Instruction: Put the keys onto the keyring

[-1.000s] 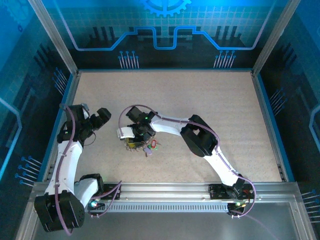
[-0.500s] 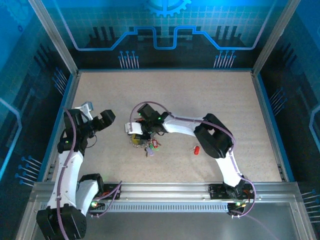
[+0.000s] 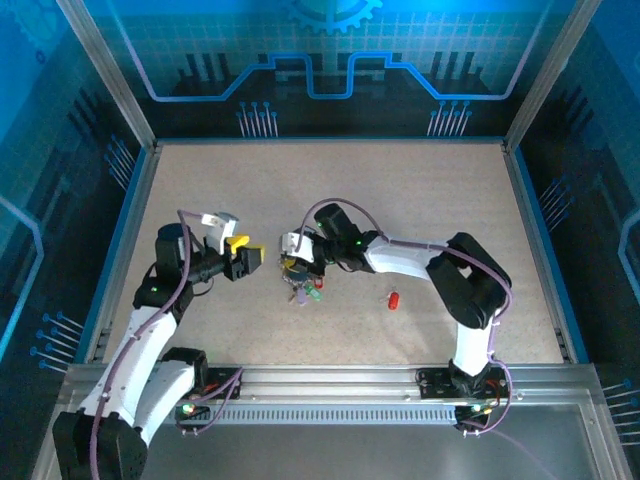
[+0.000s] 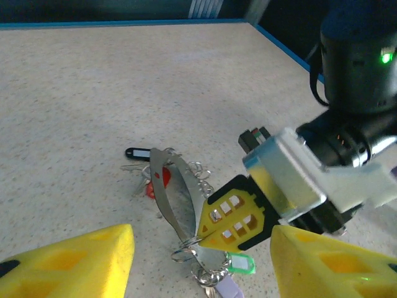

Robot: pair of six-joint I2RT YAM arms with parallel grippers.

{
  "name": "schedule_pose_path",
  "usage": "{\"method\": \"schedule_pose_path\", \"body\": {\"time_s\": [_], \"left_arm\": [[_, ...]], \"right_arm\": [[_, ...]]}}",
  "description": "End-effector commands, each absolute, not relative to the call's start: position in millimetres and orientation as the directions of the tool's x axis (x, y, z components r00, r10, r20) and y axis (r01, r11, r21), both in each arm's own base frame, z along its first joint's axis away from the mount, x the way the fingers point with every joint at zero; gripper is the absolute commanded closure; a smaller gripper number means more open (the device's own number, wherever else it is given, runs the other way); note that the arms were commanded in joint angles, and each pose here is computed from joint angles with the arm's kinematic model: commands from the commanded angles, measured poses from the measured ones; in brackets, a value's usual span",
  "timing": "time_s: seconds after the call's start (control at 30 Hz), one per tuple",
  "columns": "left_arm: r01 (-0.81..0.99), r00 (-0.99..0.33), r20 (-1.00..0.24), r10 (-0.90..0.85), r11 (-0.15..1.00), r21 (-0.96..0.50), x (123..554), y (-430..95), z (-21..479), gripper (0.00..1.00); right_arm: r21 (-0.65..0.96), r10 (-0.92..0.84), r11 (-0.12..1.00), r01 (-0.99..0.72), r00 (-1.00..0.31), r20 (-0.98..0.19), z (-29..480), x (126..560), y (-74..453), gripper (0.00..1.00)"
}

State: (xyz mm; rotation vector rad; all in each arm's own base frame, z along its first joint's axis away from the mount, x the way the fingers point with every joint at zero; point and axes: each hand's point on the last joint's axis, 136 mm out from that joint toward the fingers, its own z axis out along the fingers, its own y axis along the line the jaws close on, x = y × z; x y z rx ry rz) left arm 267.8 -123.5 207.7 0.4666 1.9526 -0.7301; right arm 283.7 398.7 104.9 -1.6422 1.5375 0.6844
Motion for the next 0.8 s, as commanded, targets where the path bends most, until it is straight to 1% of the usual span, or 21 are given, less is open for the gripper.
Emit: {"method": "schedule_pose_path", "body": {"time_s": [0.0, 0.03, 0.1, 0.2, 0.37, 0.47, 0.53, 0.67, 0.77], "left_arm": [[0.779, -0.302, -0.937, 0.172, 0.611, -0.139, 253, -147, 215, 0.45], [0.817, -0.272, -0.939, 0.210, 0.565, -0.110, 247, -153, 215, 0.47], [0.859, -0.238, -0.935, 0.263, 0.506, -0.076, 238, -161, 211, 0.47], [0.889, -0.203, -0.928, 0.312, 0.457, -0.041, 234, -171, 208, 0.48], [0.900, -0.151, -0.928, 0.340, 0.435, 0.013, 235, -180, 213, 0.50], [0.922, -0.101, -0.935, 0.341, 0.385, 0.040, 227, -185, 223, 0.50], [0.923, -0.086, -0.934, 0.348, 0.379, 0.056, 225, -185, 227, 0.50], [0.921, -0.040, -0.927, 0.374, 0.374, 0.111, 224, -182, 231, 0.49], [0.915, -0.033, -0.917, 0.397, 0.381, 0.132, 225, -180, 231, 0.49]], "right_arm": [[-0.245, -0.448, 0.008, -0.970, 0.215, -0.868, 151, 280, 397, 1.00], [-0.254, -0.433, 0.006, -0.967, 0.227, -0.872, 156, 277, 395, 1.00], [-0.266, -0.414, 0.002, -0.964, 0.241, -0.878, 165, 274, 391, 1.00], [-0.277, -0.392, -0.009, -0.961, 0.258, -0.883, 176, 268, 386, 1.00], [-0.325, -0.370, -0.001, -0.946, 0.302, -0.878, 186, 265, 381, 1.00], [-0.337, -0.372, -0.002, -0.941, 0.314, -0.874, 187, 262, 377, 1.00], [-0.368, -0.352, 0.005, -0.930, 0.342, -0.871, 194, 263, 377, 1.00], [-0.368, -0.337, 0.016, -0.930, 0.341, -0.877, 200, 262, 374, 1.00], [-0.374, -0.328, 0.017, -0.927, 0.348, -0.878, 203, 261, 373, 1.00]]}}
